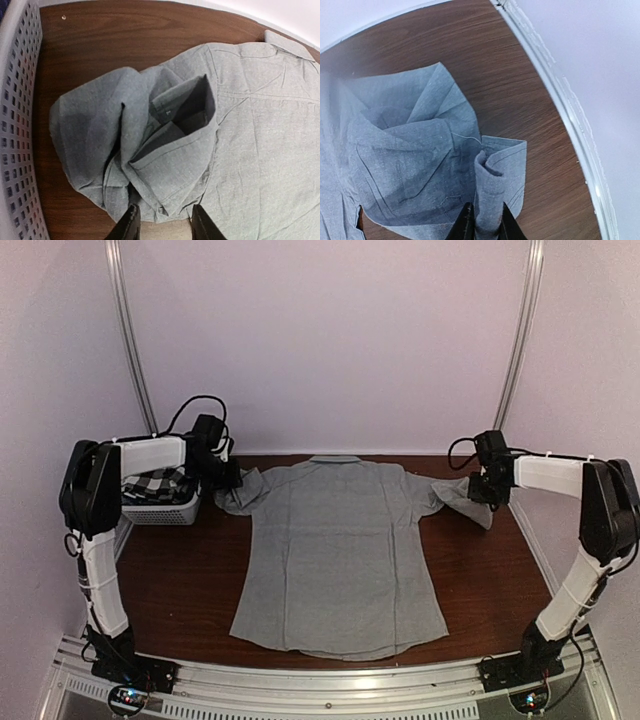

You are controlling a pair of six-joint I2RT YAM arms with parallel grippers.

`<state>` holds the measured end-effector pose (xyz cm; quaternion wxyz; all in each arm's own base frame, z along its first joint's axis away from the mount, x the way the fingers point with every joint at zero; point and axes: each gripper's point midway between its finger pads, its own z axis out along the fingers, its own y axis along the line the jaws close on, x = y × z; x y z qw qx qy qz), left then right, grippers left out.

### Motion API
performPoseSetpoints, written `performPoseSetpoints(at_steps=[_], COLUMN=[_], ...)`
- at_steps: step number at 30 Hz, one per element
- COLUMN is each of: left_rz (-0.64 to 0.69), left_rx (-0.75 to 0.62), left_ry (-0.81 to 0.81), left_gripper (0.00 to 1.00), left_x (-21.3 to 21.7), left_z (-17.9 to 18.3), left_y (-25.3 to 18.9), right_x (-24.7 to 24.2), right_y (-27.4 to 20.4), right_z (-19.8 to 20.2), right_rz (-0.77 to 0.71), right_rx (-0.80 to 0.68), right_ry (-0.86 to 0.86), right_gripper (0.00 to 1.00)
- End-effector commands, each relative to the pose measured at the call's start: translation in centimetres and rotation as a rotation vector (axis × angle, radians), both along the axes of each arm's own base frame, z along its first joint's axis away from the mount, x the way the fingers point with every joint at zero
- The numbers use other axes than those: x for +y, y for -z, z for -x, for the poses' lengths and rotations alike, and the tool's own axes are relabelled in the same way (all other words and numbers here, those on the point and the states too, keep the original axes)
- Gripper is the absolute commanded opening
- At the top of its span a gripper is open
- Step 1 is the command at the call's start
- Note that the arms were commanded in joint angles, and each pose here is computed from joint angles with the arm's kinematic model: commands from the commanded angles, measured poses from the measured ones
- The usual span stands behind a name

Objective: Fold and stack the long sleeve shirts
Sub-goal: Flatten out the square-folded shirt at the center of the board.

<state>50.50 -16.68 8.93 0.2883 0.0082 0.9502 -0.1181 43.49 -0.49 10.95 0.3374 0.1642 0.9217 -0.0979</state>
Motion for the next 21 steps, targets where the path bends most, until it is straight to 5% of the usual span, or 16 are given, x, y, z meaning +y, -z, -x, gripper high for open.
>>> performPoseSetpoints(at_steps=[1, 12, 21], left_rz=[-0.014, 0.011, 0.066], left_rx=[-0.075, -0.164, -0.191], left_ry=[0.018, 0.109, 0.196], left_gripper=[0.46, 0.73, 0.74], left_x=[0.0, -3.2, -6.5], left_z=[0.4, 3.2, 5.7], left_y=[-3.5, -8.9, -11.3], right_x=[-2.7, 2.7, 5.8], right_y=[-3.8, -9.5, -14.8], right_z=[0.3, 0.1, 0.7], right_rz=[0.065, 0.001, 0.140], right_rx=[-0.067, -0.177, -0.299], right_ry=[0.070, -0.101, -0.184], right_gripper=[0.17, 0.16, 0.16])
